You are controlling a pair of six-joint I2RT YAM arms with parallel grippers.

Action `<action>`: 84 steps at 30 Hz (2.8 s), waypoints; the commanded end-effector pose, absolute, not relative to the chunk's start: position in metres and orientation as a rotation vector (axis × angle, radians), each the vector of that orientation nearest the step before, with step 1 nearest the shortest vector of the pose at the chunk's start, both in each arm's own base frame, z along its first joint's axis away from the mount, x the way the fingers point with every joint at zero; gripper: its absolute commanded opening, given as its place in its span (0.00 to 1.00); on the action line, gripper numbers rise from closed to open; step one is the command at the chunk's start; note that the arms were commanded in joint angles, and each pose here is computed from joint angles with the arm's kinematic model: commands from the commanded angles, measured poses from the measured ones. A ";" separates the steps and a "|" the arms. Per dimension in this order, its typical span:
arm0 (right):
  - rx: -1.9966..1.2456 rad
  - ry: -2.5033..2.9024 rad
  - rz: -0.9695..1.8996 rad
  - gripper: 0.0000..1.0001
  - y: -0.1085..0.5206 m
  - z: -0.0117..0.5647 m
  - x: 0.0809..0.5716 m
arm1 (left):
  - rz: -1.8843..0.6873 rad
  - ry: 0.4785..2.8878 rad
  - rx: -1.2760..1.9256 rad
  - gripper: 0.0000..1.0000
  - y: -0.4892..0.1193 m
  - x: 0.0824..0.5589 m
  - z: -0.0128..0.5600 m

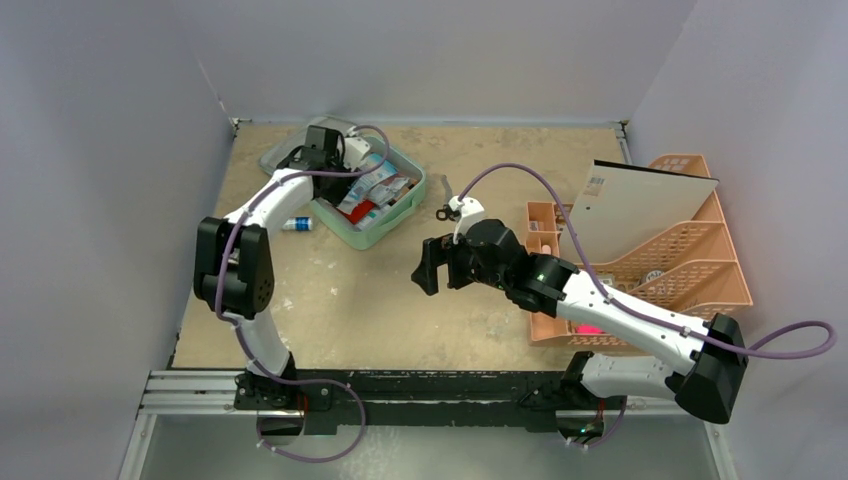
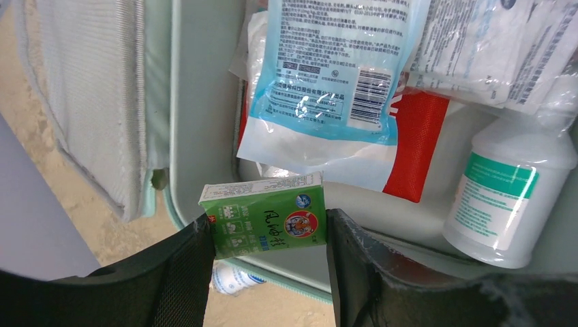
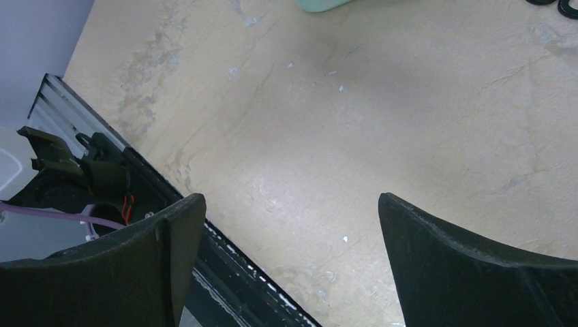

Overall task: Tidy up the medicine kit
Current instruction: Place the medical item at the medicine box, then pick up the medical item at the center of the board.

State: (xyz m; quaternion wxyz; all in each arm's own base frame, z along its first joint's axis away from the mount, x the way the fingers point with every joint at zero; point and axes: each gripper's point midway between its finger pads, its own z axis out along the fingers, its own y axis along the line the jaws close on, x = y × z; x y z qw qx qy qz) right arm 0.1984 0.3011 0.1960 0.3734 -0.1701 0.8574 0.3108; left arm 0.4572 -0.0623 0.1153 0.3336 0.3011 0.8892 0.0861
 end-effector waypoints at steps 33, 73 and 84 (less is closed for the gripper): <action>-0.415 2.099 0.808 0.99 0.296 0.230 0.202 | 0.342 2.332 0.839 0.67 -0.047 0.466 0.132; -0.396 2.069 0.823 0.99 0.286 0.235 0.197 | -0.088 1.815 -1.825 0.49 0.062 0.367 0.145; -0.405 2.087 0.780 0.99 0.287 0.228 0.202 | -0.092 1.825 -1.906 0.45 0.075 0.391 0.097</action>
